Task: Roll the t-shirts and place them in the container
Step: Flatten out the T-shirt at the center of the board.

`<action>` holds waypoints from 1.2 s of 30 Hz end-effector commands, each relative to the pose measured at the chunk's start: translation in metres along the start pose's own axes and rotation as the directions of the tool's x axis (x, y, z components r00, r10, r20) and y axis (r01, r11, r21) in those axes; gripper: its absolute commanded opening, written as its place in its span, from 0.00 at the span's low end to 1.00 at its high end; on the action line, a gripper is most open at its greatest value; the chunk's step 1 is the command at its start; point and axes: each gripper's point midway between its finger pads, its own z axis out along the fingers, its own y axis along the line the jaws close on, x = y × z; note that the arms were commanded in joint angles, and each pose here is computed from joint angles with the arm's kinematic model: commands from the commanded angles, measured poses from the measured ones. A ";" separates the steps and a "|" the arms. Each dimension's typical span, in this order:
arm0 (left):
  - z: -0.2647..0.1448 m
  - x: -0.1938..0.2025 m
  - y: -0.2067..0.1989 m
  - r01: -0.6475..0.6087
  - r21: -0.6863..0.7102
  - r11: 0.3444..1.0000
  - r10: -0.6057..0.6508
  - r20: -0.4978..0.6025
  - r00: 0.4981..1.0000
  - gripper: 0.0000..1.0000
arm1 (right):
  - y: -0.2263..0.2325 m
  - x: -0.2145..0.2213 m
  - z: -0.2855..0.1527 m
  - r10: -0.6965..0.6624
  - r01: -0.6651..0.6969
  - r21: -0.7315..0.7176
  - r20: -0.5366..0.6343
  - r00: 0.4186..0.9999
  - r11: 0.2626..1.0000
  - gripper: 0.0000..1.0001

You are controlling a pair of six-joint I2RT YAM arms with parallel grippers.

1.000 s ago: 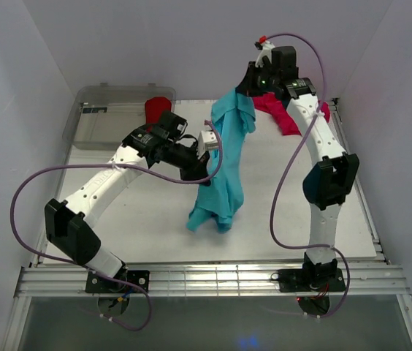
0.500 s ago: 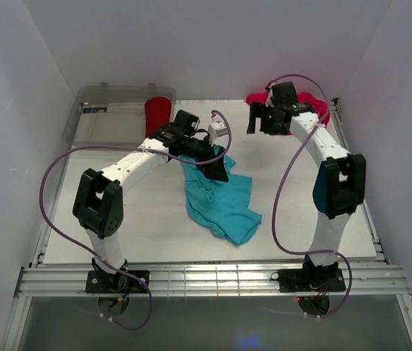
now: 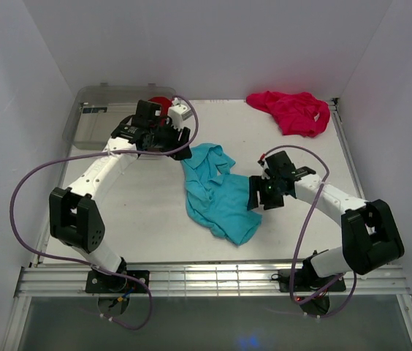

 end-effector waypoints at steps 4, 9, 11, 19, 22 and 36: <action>-0.007 0.030 0.006 0.029 -0.065 0.997 -0.034 -0.082 0.996 0.61 | 0.012 0.028 0.016 0.027 -0.029 -0.088 -0.027 0.999 0.996 0.65; -0.004 0.032 0.007 0.034 -0.069 0.997 -0.040 -0.093 0.995 0.61 | 0.017 0.027 0.023 0.023 -0.026 -0.100 -0.029 0.999 0.995 0.24; -0.005 0.032 0.009 0.032 -0.074 0.997 -0.039 -0.091 0.995 0.61 | 0.016 0.024 0.020 0.022 -0.023 -0.079 -0.016 1.000 0.997 0.08; -0.003 0.038 0.008 0.019 -0.061 0.998 -0.025 -0.109 0.994 0.61 | -0.006 -0.010 -0.024 -0.047 0.037 0.134 0.069 0.997 0.990 0.08; -0.004 0.040 0.008 0.006 -0.059 0.998 -0.013 -0.120 0.993 0.61 | -0.009 -0.062 -0.067 -0.134 0.078 0.249 0.215 0.967 0.965 0.08; 0.076 0.068 0.007 -0.275 0.138 0.952 0.298 -0.194 0.935 0.61 | -0.031 -0.091 -0.129 -0.164 0.045 0.350 0.319 0.933 0.936 0.08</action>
